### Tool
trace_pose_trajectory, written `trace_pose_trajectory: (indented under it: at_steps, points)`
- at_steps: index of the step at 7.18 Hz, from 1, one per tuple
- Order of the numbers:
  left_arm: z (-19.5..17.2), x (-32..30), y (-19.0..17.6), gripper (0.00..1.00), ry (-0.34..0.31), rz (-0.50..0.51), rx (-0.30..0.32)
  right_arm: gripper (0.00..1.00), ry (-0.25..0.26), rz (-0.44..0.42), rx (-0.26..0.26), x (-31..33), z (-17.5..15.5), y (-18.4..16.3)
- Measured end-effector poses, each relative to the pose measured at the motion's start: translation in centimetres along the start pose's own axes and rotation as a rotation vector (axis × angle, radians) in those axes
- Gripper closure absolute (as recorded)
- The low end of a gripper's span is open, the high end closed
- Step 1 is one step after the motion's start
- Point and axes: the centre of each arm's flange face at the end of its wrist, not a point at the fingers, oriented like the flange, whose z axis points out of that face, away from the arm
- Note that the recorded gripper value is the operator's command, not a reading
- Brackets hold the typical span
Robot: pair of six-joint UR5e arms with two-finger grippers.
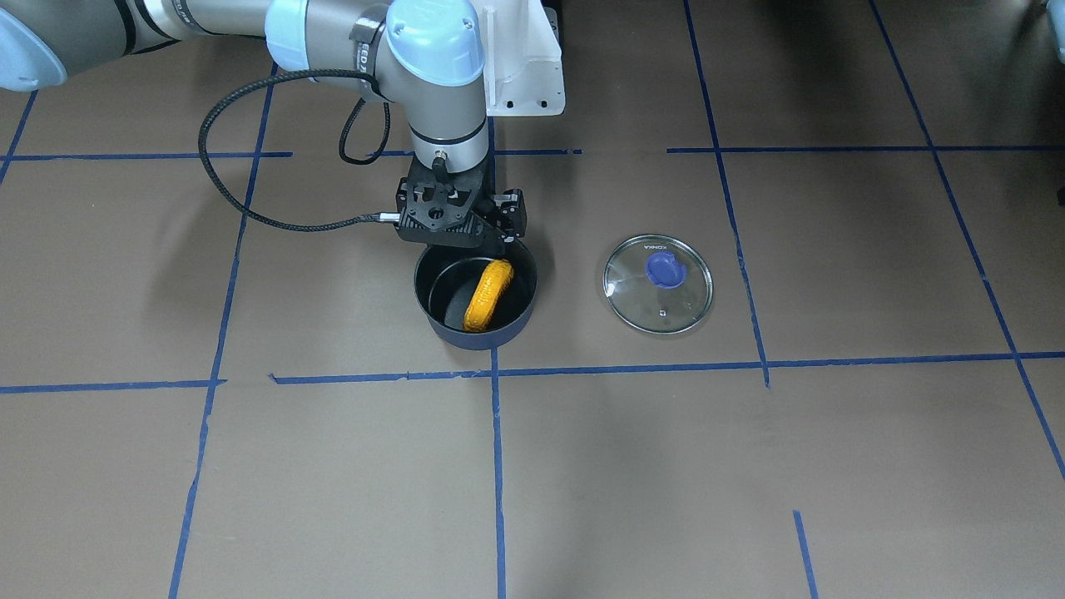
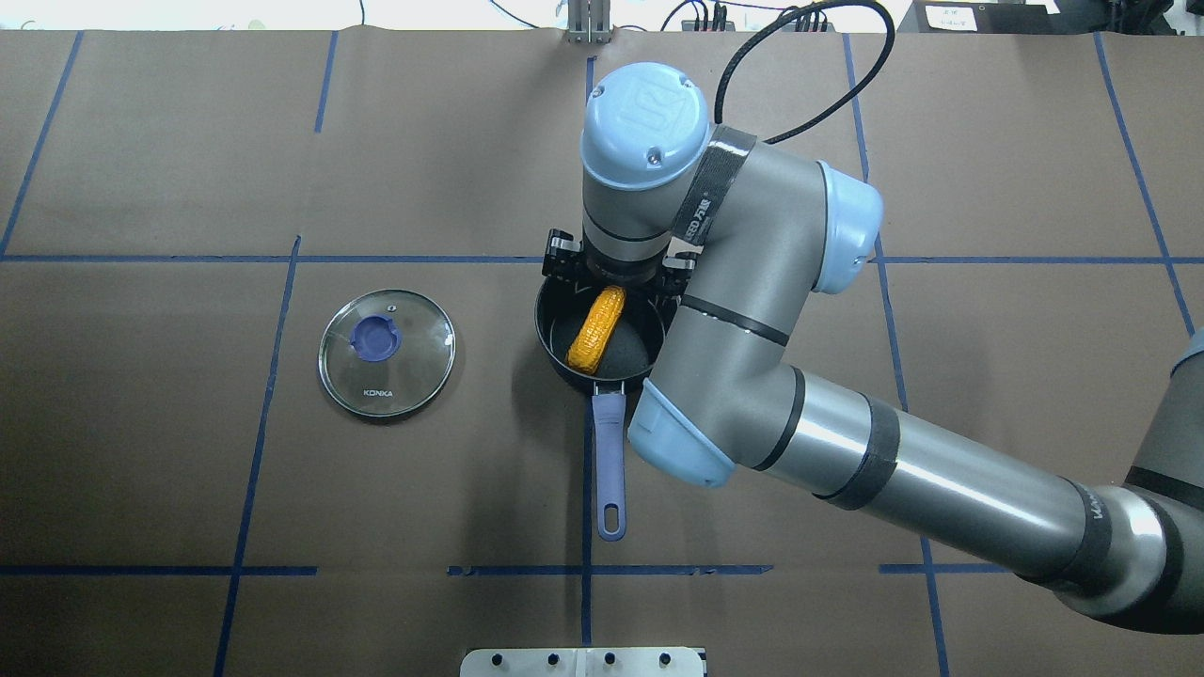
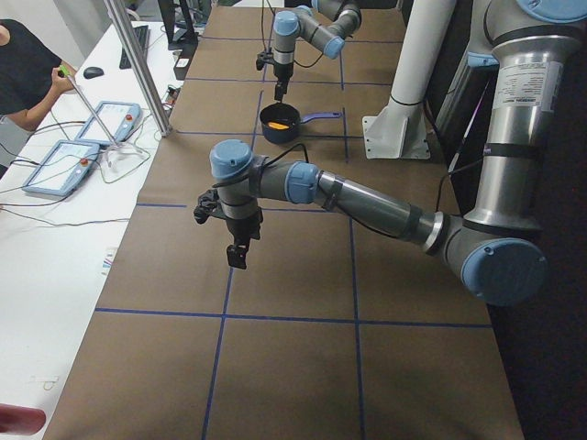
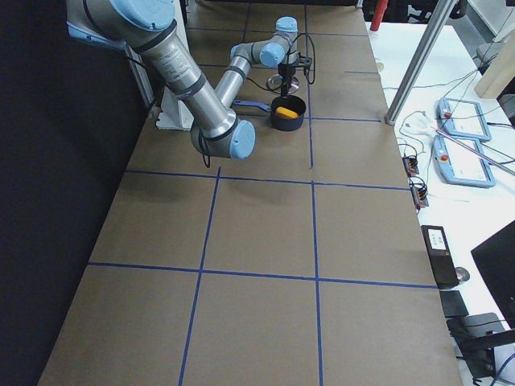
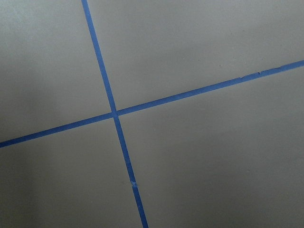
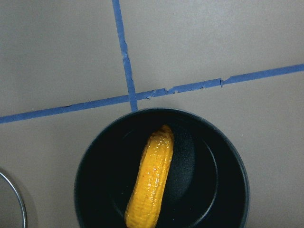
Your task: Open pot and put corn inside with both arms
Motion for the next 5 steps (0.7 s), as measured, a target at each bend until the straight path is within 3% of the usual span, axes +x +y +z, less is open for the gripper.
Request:
trace_pose_trajectory:
  at_steps: [2,5]
  points:
    - [1.4,-3.3,1.1,0.0,0.035,-0.078,-0.027,0.01,-0.023,-0.041,0.018,4.0,-2.3,-2.4]
    - [4.9,-8.8,5.1,0.0,0.102,-0.198,-0.058,0.01,-0.015,-0.166,0.019,16.8,-5.1,-8.0]
